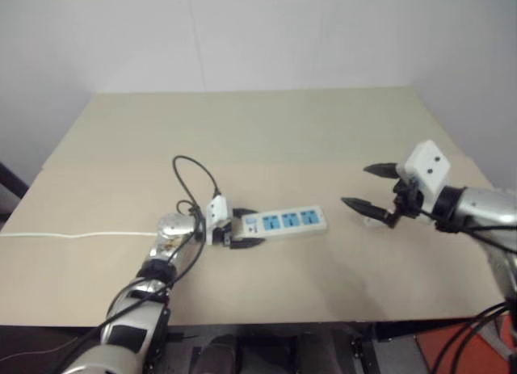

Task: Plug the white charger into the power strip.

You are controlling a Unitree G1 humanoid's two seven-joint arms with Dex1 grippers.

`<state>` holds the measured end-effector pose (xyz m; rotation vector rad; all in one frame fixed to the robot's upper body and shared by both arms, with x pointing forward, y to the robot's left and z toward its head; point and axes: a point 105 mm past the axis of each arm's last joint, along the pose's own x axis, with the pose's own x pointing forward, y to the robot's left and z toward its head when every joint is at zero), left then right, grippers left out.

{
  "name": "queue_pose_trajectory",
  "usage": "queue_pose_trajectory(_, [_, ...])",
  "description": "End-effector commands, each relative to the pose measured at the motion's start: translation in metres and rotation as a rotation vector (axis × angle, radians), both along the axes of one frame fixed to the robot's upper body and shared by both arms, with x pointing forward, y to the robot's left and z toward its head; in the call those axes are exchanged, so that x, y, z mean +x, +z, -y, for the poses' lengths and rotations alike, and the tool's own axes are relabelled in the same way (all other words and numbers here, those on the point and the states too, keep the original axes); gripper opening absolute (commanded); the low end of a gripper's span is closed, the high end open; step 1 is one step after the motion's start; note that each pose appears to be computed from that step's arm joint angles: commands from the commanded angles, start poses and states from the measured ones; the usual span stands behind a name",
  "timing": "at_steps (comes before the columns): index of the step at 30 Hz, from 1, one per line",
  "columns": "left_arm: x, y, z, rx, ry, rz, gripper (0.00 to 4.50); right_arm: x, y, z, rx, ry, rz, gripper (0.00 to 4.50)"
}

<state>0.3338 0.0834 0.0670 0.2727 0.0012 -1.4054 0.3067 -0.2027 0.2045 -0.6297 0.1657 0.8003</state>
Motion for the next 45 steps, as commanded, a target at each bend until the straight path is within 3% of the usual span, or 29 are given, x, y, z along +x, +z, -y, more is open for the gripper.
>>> queue_pose_trajectory(1, [-0.015,-0.013,0.005,0.017,-0.065,-0.073,3.30,0.005,0.000,0.011,-0.222,0.125,-0.035,4.50])
queue_pose_trajectory(5, [-0.018,-0.017,0.006,0.043,-0.070,-0.106,3.30,0.011,-0.002,0.024,-0.443,0.264,-0.127,4.50])
queue_pose_trajectory(9, [-0.019,-0.017,0.009,0.049,-0.074,-0.113,3.30,0.029,-0.002,0.025,-0.568,0.321,-0.167,4.50])
queue_pose_trajectory(18, [-0.020,-0.020,0.010,0.049,-0.038,-0.130,3.30,0.050,-0.029,0.031,-0.887,0.416,-0.284,4.50])
queue_pose_trajectory(35, [-0.019,-0.018,0.010,0.054,-0.011,-0.115,3.30,0.070,-0.084,0.041,-0.971,0.315,-0.385,4.50])
queue_pose_trajectory(39, [-0.020,-0.019,0.007,0.063,-0.008,-0.118,3.30,0.075,-0.083,0.030,-0.962,0.324,-0.383,3.67])
queue_pose_trajectory(45, [-0.019,-0.019,0.006,0.067,-0.005,-0.119,3.30,0.078,-0.085,0.014,-0.979,0.362,-0.373,1.63])
